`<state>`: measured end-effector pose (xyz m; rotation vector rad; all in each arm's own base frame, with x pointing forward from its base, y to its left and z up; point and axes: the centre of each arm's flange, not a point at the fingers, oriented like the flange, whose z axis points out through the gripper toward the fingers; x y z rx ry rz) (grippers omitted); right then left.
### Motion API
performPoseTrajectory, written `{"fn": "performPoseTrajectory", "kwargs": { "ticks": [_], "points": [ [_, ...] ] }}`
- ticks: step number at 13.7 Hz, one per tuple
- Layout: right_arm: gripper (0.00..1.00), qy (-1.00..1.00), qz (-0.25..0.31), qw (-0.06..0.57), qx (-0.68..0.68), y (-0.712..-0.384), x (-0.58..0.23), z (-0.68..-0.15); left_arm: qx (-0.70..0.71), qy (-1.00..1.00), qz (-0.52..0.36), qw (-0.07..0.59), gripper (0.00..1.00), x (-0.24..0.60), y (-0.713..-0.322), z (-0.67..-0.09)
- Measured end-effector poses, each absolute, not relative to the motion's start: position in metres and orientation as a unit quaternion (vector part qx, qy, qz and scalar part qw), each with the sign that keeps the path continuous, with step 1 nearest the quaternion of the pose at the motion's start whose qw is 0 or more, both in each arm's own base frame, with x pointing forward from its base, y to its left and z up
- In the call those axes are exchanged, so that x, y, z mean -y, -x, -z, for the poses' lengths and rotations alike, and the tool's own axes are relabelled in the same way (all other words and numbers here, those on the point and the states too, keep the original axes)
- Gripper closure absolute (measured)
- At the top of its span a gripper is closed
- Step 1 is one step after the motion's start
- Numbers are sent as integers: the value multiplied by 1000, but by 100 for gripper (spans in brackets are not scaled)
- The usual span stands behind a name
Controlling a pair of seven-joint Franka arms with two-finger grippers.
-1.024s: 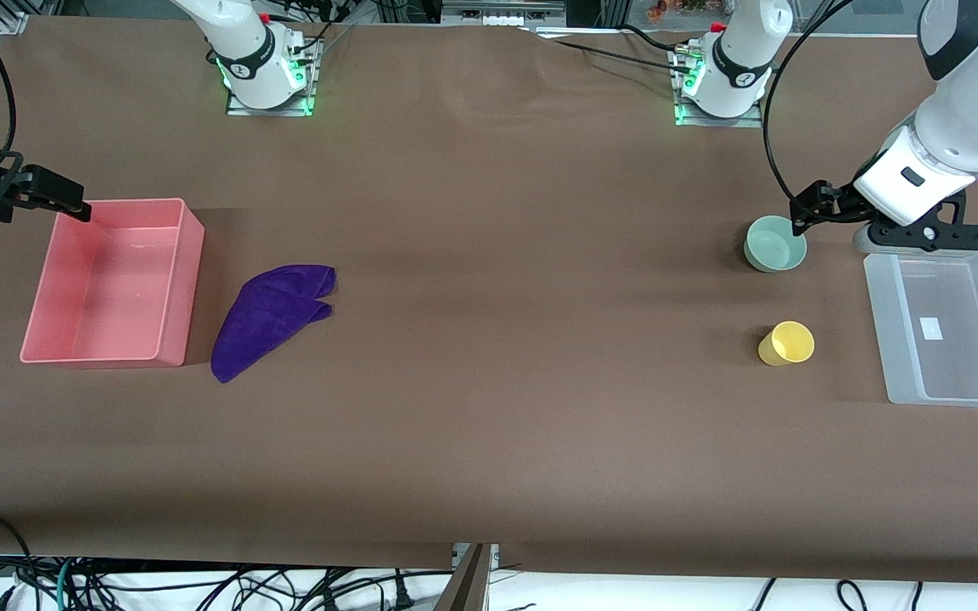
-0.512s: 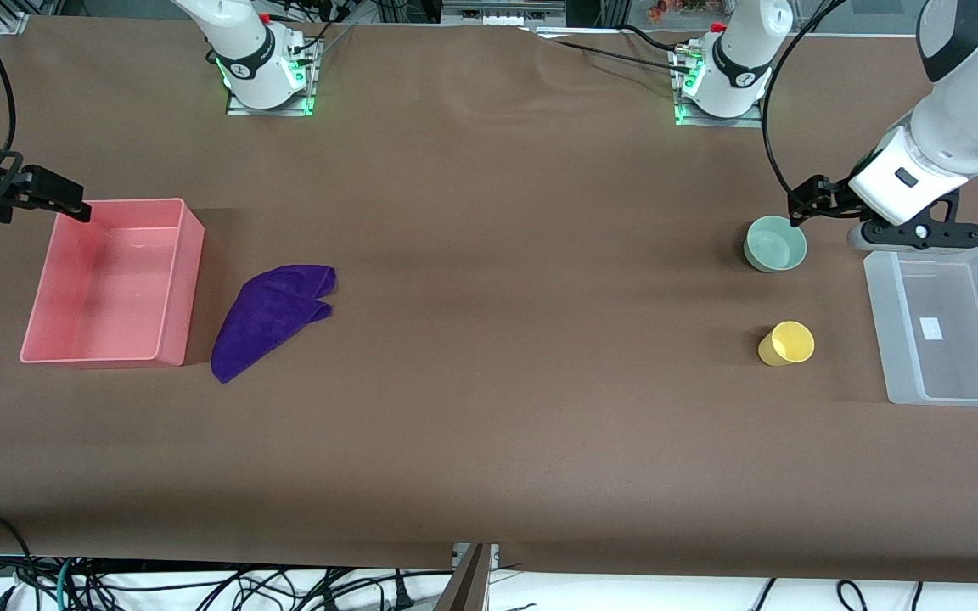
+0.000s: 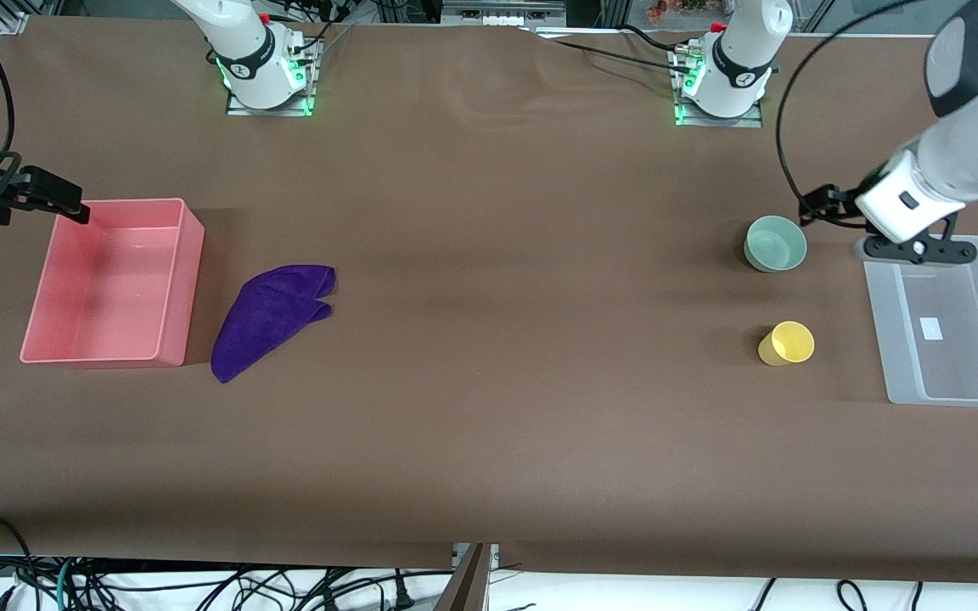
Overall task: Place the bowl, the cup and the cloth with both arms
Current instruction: 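Move the left gripper down over the pale green bowl, then grasp the green bowl with the left gripper while the right gripper reaches the cloth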
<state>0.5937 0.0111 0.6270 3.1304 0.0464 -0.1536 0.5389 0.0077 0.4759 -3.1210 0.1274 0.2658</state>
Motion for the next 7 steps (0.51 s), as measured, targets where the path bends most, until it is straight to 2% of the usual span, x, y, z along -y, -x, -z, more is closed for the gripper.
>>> {"fn": "performPoseTrajectory", "kwargs": {
  "ticks": [5, 7],
  "points": [
    [0, -998, 61, 9, -14, -600, -11, -613, -109, 993, -50, -7, 0, -99, -498, -355],
    [0, -997, 79, 10, -13, -609, -10, -591, -143, 988, -52, -14, 0, -123, -481, -308]
  ]
}}
